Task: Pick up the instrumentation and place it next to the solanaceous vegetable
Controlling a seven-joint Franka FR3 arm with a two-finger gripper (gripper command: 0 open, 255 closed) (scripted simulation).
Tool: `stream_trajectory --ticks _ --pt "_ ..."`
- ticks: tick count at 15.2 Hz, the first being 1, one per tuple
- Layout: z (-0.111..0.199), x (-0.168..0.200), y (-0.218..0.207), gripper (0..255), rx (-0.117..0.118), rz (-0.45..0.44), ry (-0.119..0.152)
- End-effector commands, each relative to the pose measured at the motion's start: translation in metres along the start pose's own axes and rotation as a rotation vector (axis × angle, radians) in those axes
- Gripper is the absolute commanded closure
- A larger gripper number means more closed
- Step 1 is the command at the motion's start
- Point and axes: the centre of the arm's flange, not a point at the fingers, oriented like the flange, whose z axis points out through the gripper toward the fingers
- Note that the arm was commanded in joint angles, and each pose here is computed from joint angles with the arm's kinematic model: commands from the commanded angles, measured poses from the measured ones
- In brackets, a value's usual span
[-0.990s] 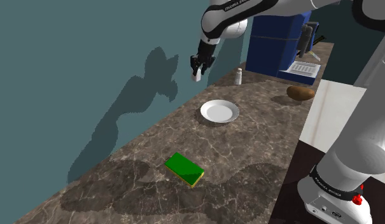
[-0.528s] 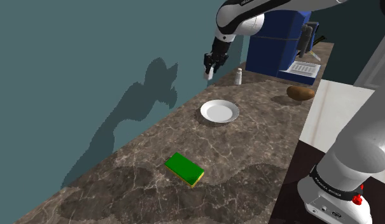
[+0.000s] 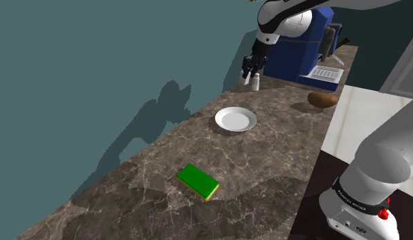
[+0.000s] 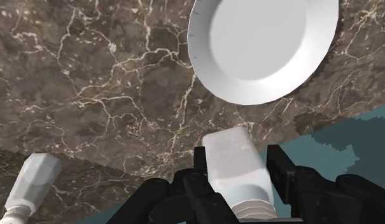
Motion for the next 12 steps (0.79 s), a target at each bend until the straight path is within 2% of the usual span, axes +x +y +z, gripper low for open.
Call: stream_trajectory --ticks 1,12 --pt "-0.011 -0.011 0.022 255 0.001 -0.002 0.0" --pt "-0.054 -0.081 0.141 255 0.001 -0.002 0.0"
